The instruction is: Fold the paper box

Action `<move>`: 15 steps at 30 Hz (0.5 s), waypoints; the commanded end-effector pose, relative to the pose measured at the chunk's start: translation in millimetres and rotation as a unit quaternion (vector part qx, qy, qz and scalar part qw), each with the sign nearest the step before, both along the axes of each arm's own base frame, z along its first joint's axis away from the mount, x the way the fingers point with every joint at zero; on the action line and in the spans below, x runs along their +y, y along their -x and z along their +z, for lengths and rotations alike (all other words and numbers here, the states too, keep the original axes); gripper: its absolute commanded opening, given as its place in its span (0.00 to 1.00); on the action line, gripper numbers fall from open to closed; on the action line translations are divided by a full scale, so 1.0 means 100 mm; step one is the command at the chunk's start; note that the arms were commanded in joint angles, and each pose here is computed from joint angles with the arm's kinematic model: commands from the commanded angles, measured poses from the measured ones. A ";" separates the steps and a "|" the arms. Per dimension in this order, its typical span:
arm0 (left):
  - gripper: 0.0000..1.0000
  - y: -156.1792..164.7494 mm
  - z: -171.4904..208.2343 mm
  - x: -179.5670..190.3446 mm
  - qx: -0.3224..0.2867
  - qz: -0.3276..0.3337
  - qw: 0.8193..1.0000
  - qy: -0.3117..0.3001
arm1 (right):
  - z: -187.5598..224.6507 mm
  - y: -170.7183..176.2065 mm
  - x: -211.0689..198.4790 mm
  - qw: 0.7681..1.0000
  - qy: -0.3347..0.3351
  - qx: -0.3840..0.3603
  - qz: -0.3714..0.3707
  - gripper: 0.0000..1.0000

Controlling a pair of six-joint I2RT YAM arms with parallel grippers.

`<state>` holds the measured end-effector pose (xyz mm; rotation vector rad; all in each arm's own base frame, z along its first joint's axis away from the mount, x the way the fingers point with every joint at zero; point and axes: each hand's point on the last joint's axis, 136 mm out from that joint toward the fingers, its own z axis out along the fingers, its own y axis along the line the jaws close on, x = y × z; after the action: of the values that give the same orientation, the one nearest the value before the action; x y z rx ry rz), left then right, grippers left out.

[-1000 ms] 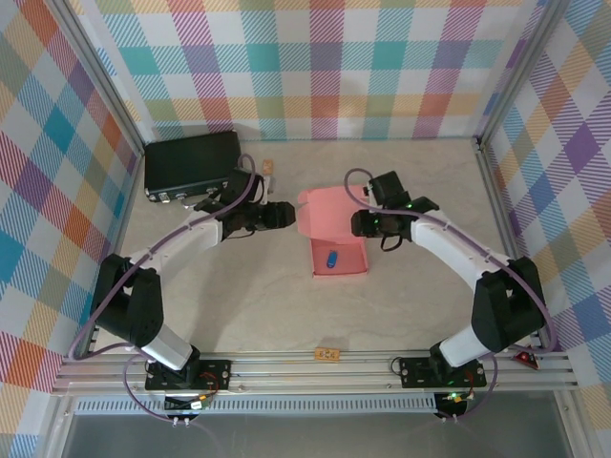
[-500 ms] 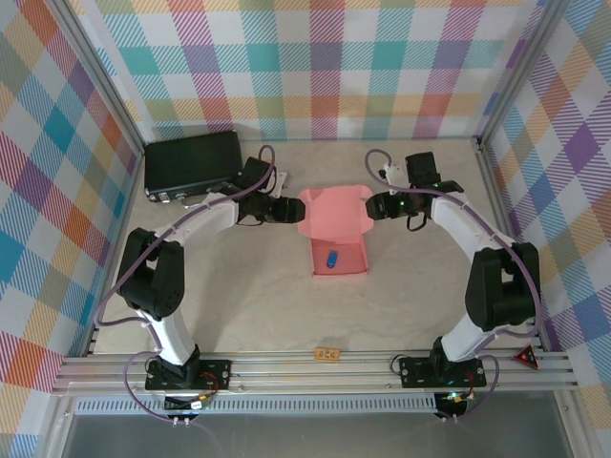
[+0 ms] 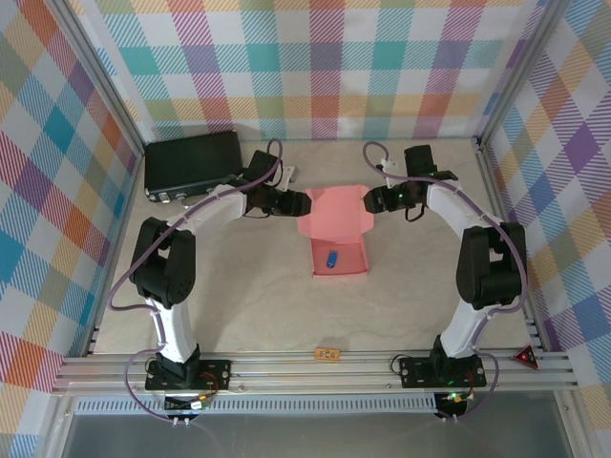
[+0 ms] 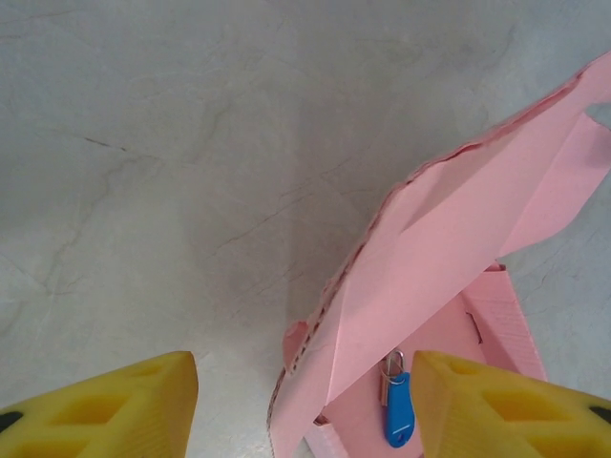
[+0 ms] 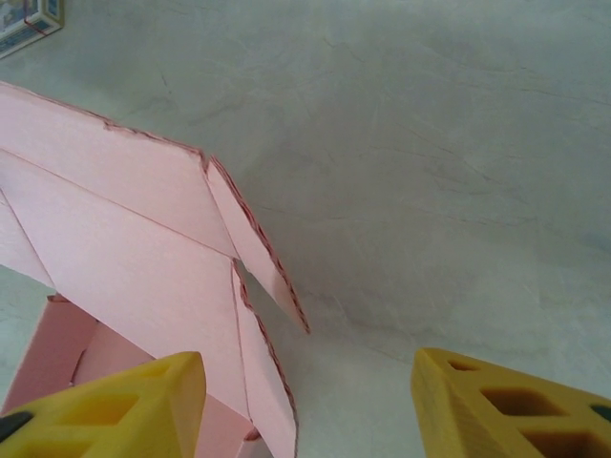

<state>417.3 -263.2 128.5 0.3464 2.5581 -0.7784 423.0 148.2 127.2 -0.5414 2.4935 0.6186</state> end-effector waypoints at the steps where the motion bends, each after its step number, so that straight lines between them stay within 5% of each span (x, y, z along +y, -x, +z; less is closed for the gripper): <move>1: 0.57 -0.03 0.00 -0.02 0.012 -0.006 1.000 0.013 | 0.04 -0.02 0.07 0.999 -0.022 0.005 0.024 0.59; 15: 0.46 -0.03 -0.05 -0.10 0.031 -0.009 0.999 0.033 | -0.04 0.03 0.16 0.998 -0.044 0.033 0.042 0.48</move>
<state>414.5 -272.2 119.3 0.3438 2.5876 -0.8562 422.0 160.4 117.2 -0.5720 2.5159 0.7326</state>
